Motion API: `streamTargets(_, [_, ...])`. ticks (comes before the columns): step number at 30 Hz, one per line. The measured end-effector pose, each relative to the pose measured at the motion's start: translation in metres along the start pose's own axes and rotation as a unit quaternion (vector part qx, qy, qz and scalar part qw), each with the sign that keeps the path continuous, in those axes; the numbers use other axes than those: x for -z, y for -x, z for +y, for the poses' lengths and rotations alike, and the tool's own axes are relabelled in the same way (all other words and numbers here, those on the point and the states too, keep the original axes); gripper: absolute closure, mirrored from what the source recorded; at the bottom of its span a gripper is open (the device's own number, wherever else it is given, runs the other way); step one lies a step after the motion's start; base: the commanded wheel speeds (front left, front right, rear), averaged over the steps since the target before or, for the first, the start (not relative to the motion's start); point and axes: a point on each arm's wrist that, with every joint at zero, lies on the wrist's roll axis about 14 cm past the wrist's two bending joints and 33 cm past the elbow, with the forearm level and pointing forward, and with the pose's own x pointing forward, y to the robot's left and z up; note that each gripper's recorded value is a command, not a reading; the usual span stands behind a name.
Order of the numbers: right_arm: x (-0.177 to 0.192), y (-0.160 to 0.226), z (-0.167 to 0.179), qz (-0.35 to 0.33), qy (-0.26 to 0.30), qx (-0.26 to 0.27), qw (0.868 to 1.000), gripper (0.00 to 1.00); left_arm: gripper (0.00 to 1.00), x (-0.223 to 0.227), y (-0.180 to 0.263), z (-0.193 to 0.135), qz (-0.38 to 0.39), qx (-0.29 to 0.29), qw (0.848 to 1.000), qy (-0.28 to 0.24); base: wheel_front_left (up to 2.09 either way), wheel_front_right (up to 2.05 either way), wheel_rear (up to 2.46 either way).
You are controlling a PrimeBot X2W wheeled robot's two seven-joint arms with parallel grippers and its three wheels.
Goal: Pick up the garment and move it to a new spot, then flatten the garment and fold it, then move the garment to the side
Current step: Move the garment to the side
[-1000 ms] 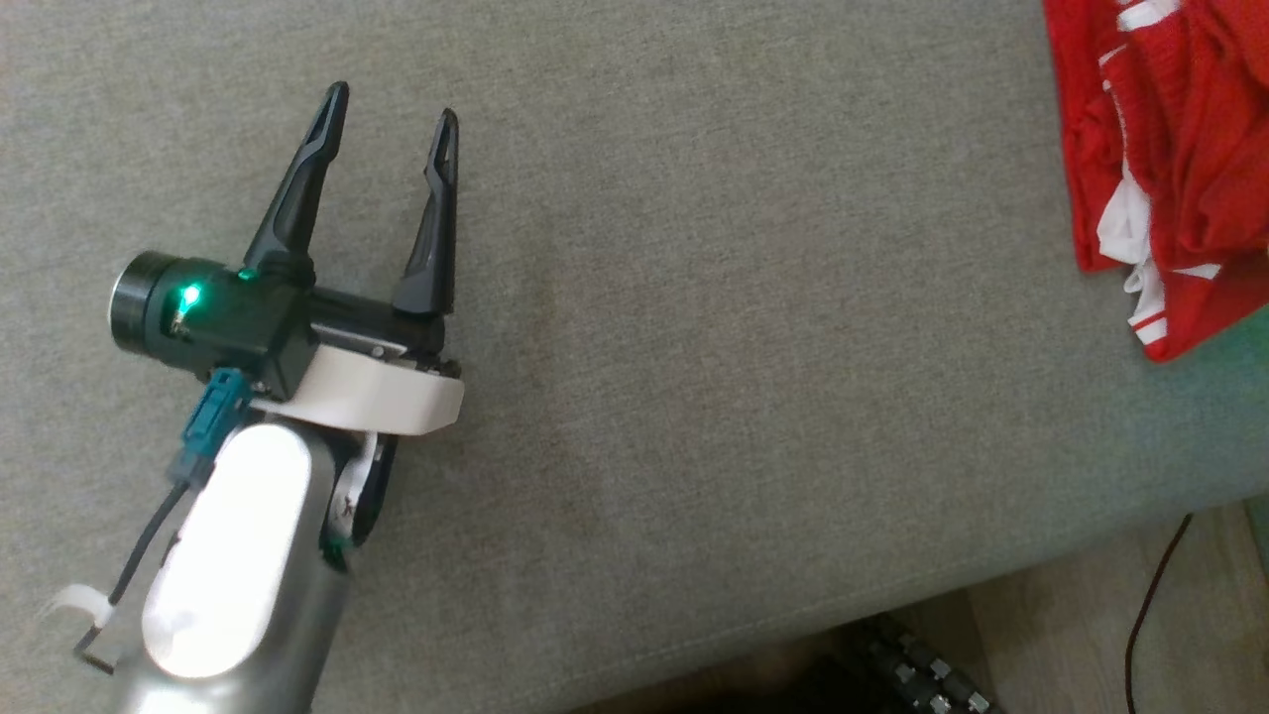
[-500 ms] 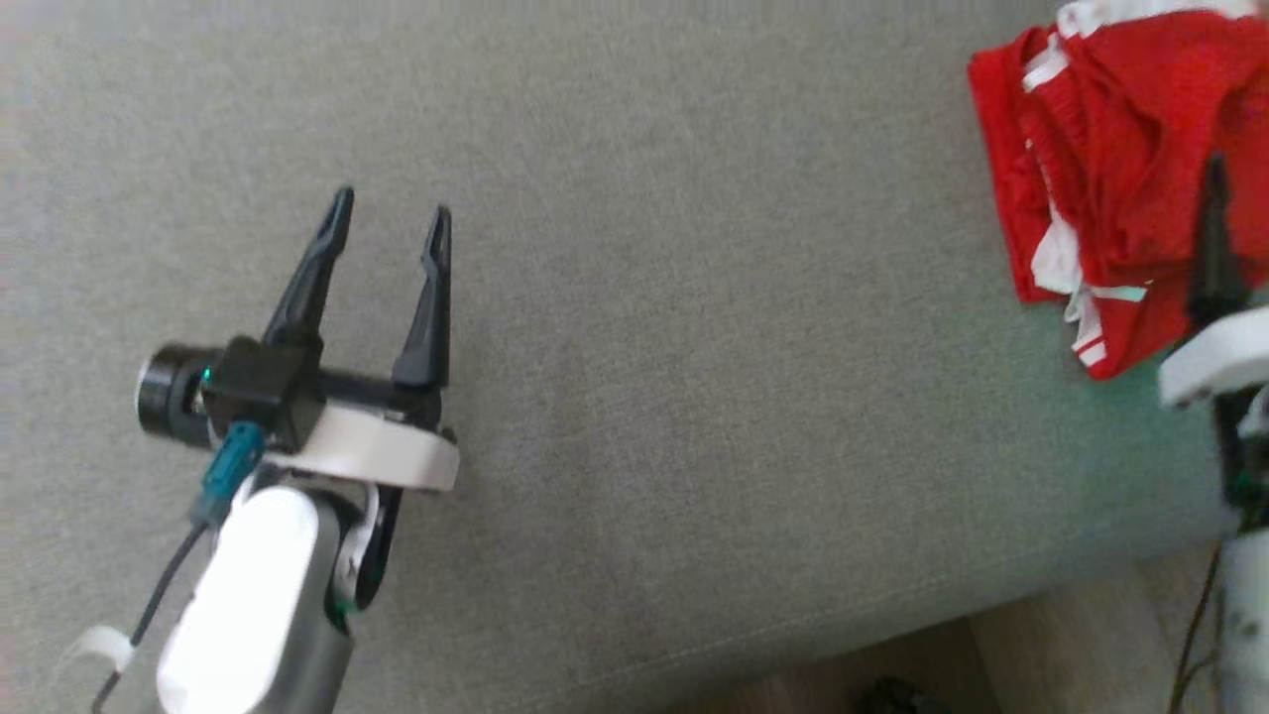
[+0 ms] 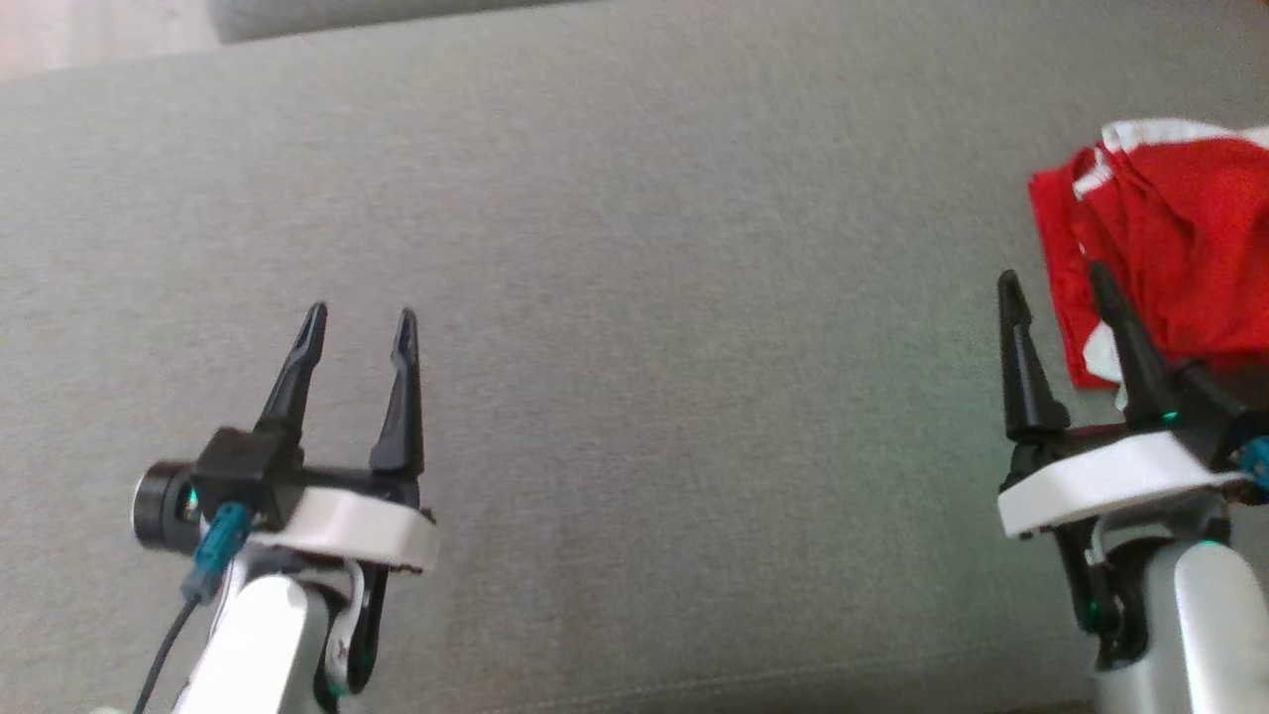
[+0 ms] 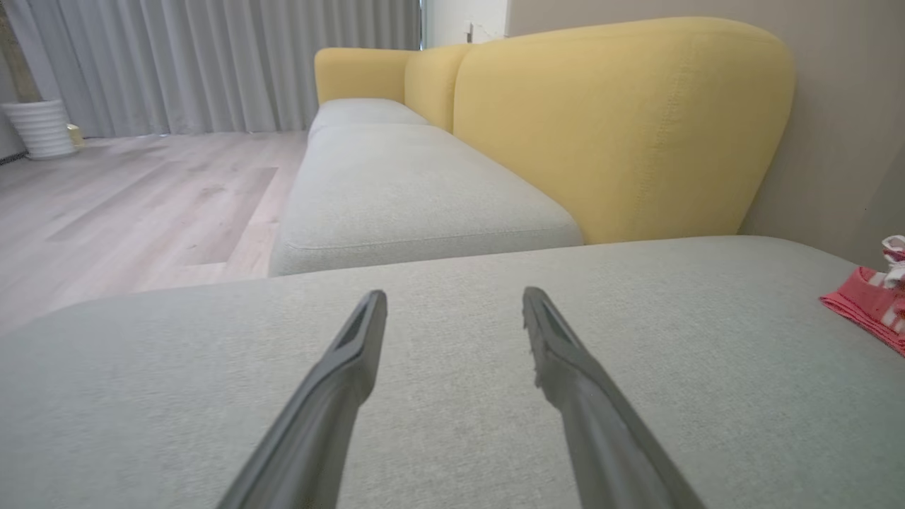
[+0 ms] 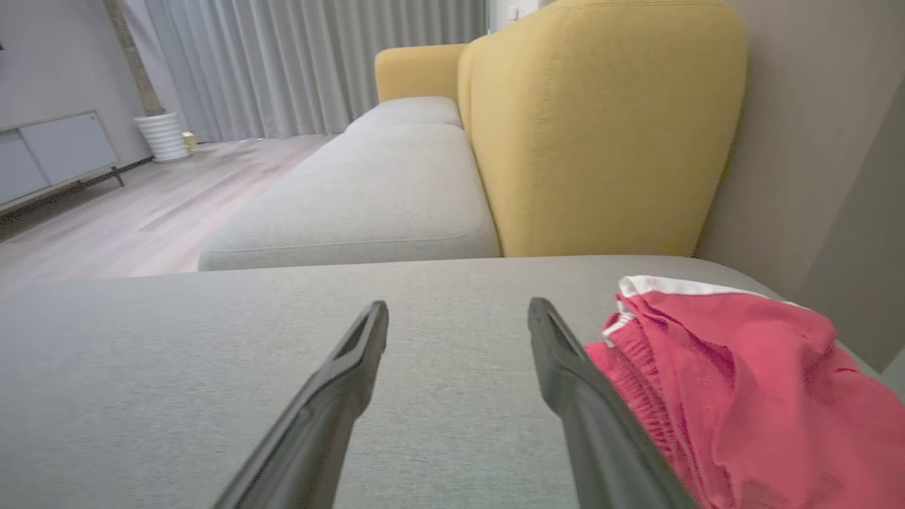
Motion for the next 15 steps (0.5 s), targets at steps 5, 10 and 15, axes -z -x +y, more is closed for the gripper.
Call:
streamTargets(5, [-0.008, 0.005, 0.028, -0.017, -0.007, -0.040, 0.999, 0.00, 0.00, -0.009, 0.030, 0.020, -0.001, -0.035, 0.999, -0.013, 0.00, 0.00, 0.00])
streamTargets(10, [-0.006, 0.016, 0.040, -0.015, -0.011, -0.056, 0.998, 0.00, 0.00, -0.016, 0.055, 0.031, -0.003, -0.057, 0.998, -0.023, 0.00, 0.00, 0.00])
streamTargets(15, [-0.010, 0.026, 0.046, -0.020, -0.013, -0.065, 0.998, 0.00, 0.00, -0.024, 0.070, 0.034, -0.010, -0.071, 0.997, -0.023, 0.00, 0.00, 0.00])
